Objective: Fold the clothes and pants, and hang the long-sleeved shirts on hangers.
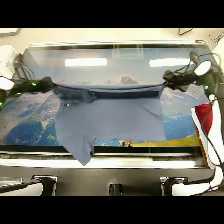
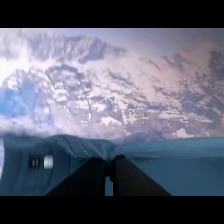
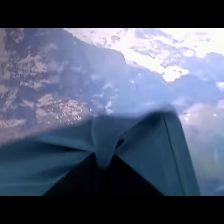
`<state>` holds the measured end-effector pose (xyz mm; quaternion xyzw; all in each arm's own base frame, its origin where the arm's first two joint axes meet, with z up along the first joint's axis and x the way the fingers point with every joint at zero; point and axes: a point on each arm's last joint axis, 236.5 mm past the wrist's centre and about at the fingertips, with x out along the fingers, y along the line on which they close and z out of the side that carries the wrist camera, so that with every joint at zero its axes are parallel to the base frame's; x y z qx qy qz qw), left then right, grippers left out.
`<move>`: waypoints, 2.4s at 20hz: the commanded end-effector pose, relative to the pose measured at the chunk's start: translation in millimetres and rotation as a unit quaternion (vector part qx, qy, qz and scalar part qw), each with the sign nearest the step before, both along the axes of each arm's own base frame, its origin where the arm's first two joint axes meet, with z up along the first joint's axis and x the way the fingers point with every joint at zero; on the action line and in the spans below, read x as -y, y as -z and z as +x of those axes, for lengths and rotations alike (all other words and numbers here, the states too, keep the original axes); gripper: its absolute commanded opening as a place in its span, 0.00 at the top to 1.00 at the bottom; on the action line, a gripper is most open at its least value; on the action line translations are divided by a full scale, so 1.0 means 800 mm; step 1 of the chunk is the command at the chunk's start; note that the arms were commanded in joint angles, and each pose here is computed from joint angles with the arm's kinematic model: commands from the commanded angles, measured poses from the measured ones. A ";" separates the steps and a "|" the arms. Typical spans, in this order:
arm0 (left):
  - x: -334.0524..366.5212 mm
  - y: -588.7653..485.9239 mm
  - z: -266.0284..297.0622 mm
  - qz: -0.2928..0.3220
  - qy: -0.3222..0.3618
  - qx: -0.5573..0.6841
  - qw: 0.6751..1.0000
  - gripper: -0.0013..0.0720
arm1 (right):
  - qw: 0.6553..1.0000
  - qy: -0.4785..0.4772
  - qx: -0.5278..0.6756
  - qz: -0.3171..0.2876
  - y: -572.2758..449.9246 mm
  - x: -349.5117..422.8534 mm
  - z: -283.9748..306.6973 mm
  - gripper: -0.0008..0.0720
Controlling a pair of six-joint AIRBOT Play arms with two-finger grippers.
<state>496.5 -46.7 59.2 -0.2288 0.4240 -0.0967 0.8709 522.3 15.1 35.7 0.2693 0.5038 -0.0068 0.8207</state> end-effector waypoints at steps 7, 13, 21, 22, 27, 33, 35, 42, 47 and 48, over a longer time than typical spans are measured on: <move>0.007 0.090 -0.055 -0.058 0.051 -0.176 0.981 0.14 | 0.997 0.029 -0.064 0.013 0.035 0.034 -0.015 0.26; -0.106 0.141 -0.236 -0.057 0.010 -0.417 0.907 0.20 | 0.952 -0.033 -0.306 -0.003 0.083 0.123 -0.216 0.20; -0.030 0.203 -0.270 -0.143 0.020 -0.377 0.915 0.41 | 0.945 -0.046 -0.323 0.038 0.109 0.087 -0.261 0.21; -0.028 0.204 -0.268 -0.143 0.021 -0.374 0.916 0.40 | 0.945 -0.046 -0.320 0.043 0.108 0.084 -0.259 0.21; -0.002 0.208 -0.264 -0.152 0.046 -0.374 0.914 0.36 | 0.945 -0.047 -0.317 0.056 0.105 0.076 -0.258 0.22; 0.020 0.207 -0.264 -0.144 0.068 -0.374 0.914 0.83 | 0.948 -0.043 -0.311 0.046 0.107 0.082 -0.254 0.22; 0.020 0.206 -0.264 -0.143 0.069 -0.373 0.914 0.94 | 0.949 -0.039 -0.311 0.038 0.115 0.086 -0.255 0.22; 0.018 0.202 -0.261 -0.140 0.069 -0.366 0.918 0.94 | 0.937 -0.042 -0.333 0.096 0.176 0.044 -0.294 0.22; 0.018 0.196 -0.257 -0.138 0.070 -0.357 0.921 0.94 | 0.932 -0.069 -0.332 0.127 0.178 0.007 -0.293 0.23; 0.017 0.194 -0.256 -0.137 0.069 -0.355 0.922 0.94 | 0.931 -0.087 -0.333 0.122 0.178 -0.003 -0.294 0.26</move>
